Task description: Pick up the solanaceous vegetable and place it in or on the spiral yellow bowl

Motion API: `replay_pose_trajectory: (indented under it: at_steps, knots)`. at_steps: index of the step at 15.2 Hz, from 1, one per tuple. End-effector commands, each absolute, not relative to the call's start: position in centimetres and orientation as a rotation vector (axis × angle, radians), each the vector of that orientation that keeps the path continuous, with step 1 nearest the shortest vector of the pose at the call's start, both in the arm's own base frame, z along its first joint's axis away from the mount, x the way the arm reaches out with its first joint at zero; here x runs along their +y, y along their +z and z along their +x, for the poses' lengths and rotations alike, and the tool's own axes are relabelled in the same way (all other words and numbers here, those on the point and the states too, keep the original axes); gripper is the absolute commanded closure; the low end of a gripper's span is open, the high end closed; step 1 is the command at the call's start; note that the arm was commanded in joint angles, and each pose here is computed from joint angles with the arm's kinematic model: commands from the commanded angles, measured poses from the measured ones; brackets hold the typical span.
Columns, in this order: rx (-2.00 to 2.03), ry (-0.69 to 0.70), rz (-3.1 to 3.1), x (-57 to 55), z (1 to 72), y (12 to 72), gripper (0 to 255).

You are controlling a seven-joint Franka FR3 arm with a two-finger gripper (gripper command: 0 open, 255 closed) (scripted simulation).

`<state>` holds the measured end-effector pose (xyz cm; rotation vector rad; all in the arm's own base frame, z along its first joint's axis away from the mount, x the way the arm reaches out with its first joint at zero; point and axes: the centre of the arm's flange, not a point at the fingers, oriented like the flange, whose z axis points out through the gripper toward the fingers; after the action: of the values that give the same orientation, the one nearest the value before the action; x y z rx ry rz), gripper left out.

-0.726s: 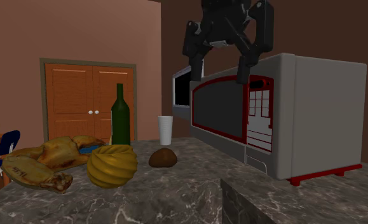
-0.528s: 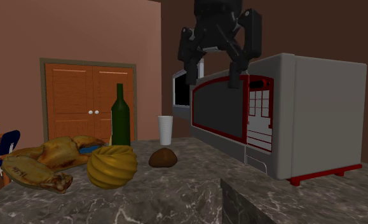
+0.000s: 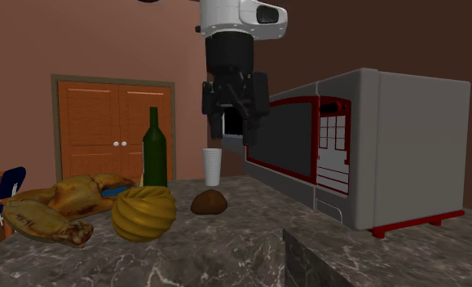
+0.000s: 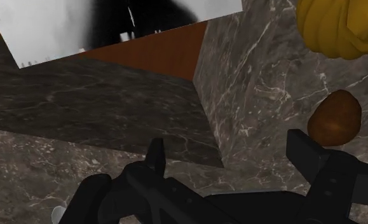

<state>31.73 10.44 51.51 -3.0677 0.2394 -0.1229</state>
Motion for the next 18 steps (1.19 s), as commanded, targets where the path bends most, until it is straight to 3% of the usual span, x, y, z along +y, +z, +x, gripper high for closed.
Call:
replay_pose_trajectory:
  at_steps: [1, 18]
  knots:
    - [0.279, -0.153, -3.078, 13.4, 31.9, 50.1, 0]
    - [0.594, -0.393, -3.155, 33.6, 37.6, 38.0, 0]
